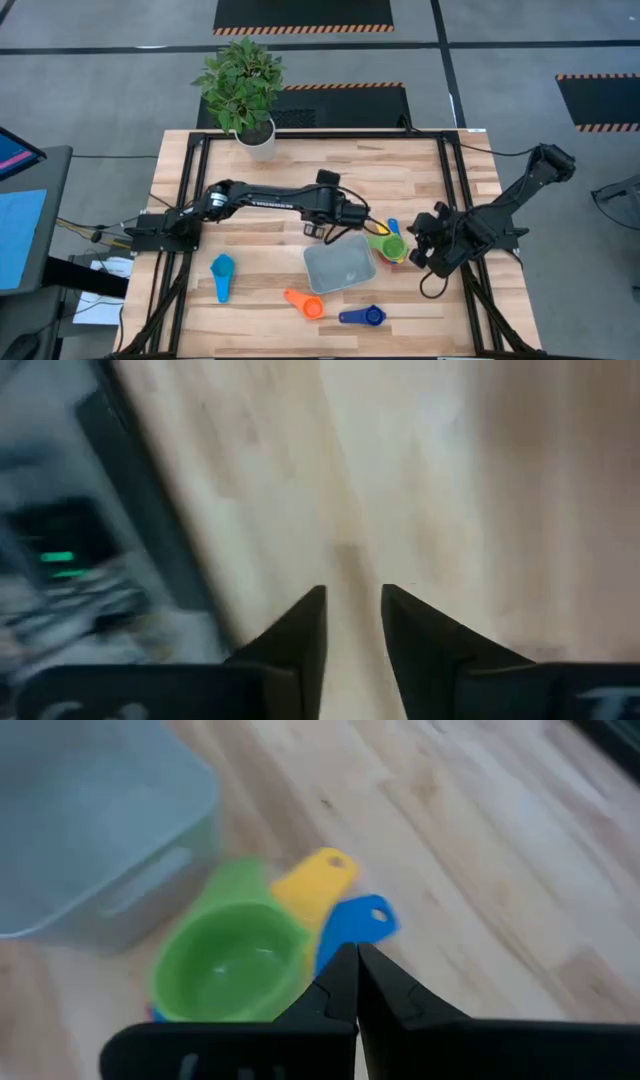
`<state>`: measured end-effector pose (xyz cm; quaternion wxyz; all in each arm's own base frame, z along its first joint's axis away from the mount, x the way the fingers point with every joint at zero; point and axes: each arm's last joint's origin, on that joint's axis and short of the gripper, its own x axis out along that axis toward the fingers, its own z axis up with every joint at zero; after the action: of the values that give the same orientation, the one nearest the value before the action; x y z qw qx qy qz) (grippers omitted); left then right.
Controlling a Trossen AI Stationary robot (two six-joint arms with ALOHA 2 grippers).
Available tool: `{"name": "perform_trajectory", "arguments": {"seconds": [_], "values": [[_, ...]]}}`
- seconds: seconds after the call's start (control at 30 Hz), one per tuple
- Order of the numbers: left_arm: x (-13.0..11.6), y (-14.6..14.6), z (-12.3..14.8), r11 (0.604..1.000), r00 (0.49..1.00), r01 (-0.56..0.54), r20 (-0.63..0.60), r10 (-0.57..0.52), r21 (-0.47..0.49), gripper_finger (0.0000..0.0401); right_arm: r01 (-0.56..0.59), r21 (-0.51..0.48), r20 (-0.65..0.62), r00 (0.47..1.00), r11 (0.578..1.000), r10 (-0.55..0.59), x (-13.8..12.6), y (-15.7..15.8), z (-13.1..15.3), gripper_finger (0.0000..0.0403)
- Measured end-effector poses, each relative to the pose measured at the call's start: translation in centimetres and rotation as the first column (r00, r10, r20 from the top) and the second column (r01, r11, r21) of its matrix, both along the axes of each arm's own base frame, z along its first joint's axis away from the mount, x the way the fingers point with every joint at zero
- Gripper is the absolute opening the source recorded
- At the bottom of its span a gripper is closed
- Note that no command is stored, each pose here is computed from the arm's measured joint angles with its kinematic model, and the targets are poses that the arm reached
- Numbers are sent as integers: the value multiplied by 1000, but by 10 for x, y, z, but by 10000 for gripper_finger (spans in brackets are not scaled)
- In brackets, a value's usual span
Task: Nest measuring cups in basket
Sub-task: Stack the green measuring cup on top of the yellow measuring cup
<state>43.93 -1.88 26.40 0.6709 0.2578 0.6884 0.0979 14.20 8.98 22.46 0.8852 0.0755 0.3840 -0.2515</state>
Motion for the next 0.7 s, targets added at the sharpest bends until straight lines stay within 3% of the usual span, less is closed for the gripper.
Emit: {"name": "perform_trajectory", "arguments": {"seconds": [0.07,0.3,0.5,0.7], "values": [[-13,-2,6,995,999,-6,-36,3,-103,77,-9,16,22,1000,1000,9,2,2,-3,17],[-74,-5,16,989,994,-88,-68,80,-122,48,-23,28,39,999,999,22,7,9,-13,25],[-130,-12,3,982,989,-106,89,121,-153,28,-30,45,32,999,999,28,6,22,-22,17],[-161,-11,-4,981,945,-106,292,150,-162,12,4,100,56,998,995,-9,8,32,-28,23]]}}
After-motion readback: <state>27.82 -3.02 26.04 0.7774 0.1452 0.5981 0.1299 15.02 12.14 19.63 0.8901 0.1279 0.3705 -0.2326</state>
